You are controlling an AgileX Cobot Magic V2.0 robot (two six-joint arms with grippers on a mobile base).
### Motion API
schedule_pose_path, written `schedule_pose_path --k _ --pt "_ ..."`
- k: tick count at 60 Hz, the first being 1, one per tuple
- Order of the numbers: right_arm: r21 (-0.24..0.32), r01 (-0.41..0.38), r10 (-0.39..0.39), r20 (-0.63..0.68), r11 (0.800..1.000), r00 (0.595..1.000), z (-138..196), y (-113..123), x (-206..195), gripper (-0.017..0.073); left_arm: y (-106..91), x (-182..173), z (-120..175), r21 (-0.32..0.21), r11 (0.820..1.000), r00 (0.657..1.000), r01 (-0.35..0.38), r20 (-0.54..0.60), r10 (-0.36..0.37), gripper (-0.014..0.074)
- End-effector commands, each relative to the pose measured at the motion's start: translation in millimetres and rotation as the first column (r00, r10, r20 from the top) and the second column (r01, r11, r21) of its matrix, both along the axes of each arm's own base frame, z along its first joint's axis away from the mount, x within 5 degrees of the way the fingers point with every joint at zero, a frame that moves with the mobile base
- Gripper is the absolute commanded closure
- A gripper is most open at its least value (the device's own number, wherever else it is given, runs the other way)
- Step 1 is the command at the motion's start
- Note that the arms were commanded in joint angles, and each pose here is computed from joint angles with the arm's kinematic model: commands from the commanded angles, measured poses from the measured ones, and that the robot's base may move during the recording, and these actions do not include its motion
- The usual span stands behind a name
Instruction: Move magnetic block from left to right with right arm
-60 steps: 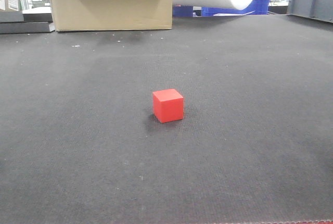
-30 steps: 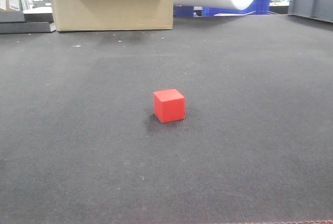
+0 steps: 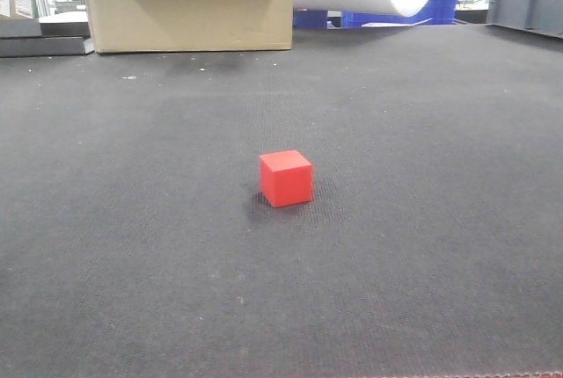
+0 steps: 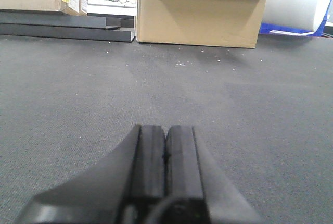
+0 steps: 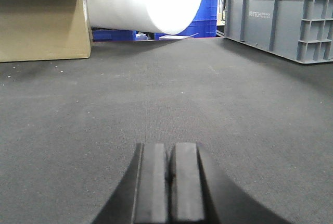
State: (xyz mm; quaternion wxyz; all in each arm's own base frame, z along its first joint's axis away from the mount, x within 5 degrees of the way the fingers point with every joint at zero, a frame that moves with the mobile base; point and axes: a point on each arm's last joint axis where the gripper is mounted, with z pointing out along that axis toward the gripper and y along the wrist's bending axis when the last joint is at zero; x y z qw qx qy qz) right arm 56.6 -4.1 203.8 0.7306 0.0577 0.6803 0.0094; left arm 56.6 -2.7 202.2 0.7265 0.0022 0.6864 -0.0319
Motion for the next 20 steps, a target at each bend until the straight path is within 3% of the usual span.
schedule_pose_path --k 1,20 --pt "-0.012 0.013 -0.012 0.117 1.000 0.993 11.0 -0.7 -3.0 0.0490 0.2 -1.4 6.3 -0.011 1.000 0.995 -0.001 0.096 0.002 0.0710" --pt "-0.012 0.013 -0.012 0.117 1.000 0.993 11.0 -0.7 -3.0 0.0490 0.2 -1.4 6.3 -0.011 1.000 0.995 -0.001 0.096 0.002 0.0709"
